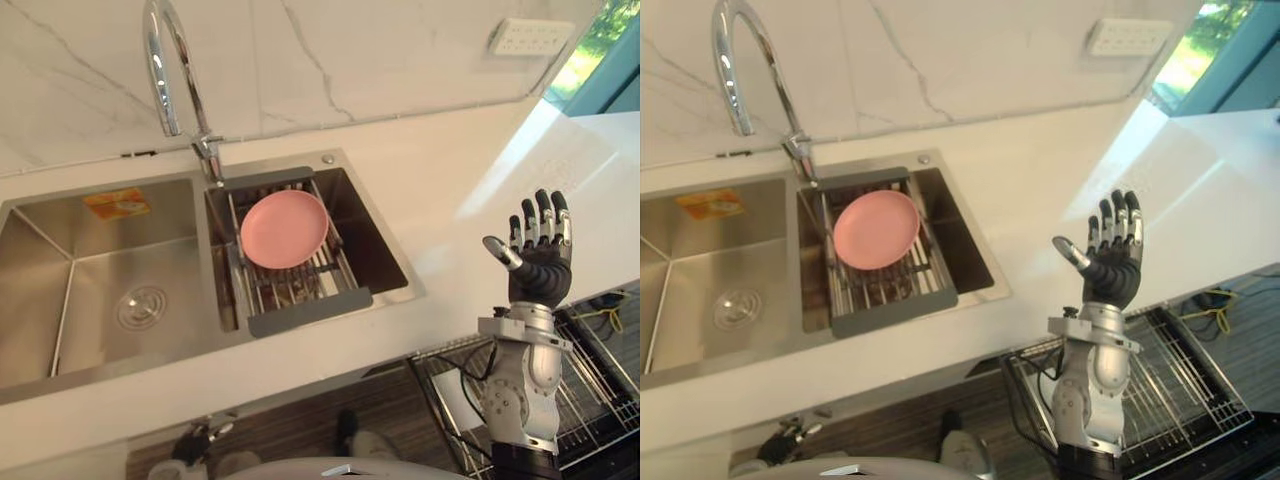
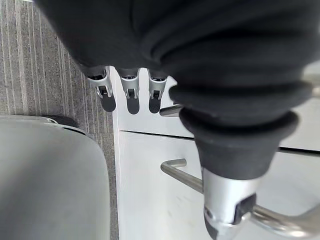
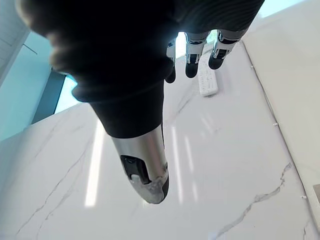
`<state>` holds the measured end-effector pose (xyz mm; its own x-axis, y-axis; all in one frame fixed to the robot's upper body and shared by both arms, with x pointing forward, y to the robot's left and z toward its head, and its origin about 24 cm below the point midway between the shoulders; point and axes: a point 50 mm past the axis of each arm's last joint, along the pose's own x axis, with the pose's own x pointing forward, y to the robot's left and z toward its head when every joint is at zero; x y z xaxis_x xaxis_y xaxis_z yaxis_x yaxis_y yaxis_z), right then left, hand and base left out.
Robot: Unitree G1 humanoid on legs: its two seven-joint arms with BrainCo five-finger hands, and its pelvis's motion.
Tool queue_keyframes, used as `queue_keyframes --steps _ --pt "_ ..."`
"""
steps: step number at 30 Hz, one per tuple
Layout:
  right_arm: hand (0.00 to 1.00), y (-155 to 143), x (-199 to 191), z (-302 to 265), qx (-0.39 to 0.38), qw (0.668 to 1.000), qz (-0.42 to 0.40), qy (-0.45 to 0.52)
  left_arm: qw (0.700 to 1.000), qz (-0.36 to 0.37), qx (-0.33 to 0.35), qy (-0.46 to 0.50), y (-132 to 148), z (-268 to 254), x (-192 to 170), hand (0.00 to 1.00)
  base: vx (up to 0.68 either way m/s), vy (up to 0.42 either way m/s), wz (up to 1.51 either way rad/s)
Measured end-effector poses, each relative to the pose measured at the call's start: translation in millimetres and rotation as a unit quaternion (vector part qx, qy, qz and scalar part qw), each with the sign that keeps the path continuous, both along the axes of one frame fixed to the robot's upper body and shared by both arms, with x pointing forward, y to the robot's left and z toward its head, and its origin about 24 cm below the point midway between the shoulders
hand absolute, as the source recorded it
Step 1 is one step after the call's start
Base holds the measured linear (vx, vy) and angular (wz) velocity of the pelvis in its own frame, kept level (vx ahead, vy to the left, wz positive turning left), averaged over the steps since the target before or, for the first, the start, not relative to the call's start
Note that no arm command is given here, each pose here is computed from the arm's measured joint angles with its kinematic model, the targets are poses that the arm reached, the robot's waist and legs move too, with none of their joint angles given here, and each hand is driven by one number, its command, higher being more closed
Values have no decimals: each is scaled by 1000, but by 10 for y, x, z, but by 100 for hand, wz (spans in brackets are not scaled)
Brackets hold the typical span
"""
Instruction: Walk over to the sink, pick up the cup, carry it to the dishwasher, place the cup inside the dishwasher, then close the dishwasher door
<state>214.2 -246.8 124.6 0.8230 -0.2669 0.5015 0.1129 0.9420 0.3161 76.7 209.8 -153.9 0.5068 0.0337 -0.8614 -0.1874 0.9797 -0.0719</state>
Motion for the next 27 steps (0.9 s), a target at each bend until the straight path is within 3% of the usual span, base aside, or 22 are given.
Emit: queue_keyframes --steps 5,8,12,15,19,27 --pt "0 63 5 -33 -64 997 29 24 1000 -12 2 8 33 -6 -40 0 -29 38 2" --pt "0 86 19 -8 -156 987 19 45 1000 -15 5 10 53 -4 -46 0 -43 14 11" --pt "0 174 131 117 -325 944 0 61 1000 -19 9 14 74 -3 -58 0 -18 -10 24" --pt "0 268 301 194 -407 912 -12 55 999 -28 15 19 87 -3 -64 0 4 -34 35" --pt "0 306 525 172 -469 879 -38 76 999 -40 20 24 95 3 -45 0 4 -29 33" --pt "0 550 744 -33 -613 782 -45 102 998 -42 18 49 111 -12 -97 0 -14 -11 20"
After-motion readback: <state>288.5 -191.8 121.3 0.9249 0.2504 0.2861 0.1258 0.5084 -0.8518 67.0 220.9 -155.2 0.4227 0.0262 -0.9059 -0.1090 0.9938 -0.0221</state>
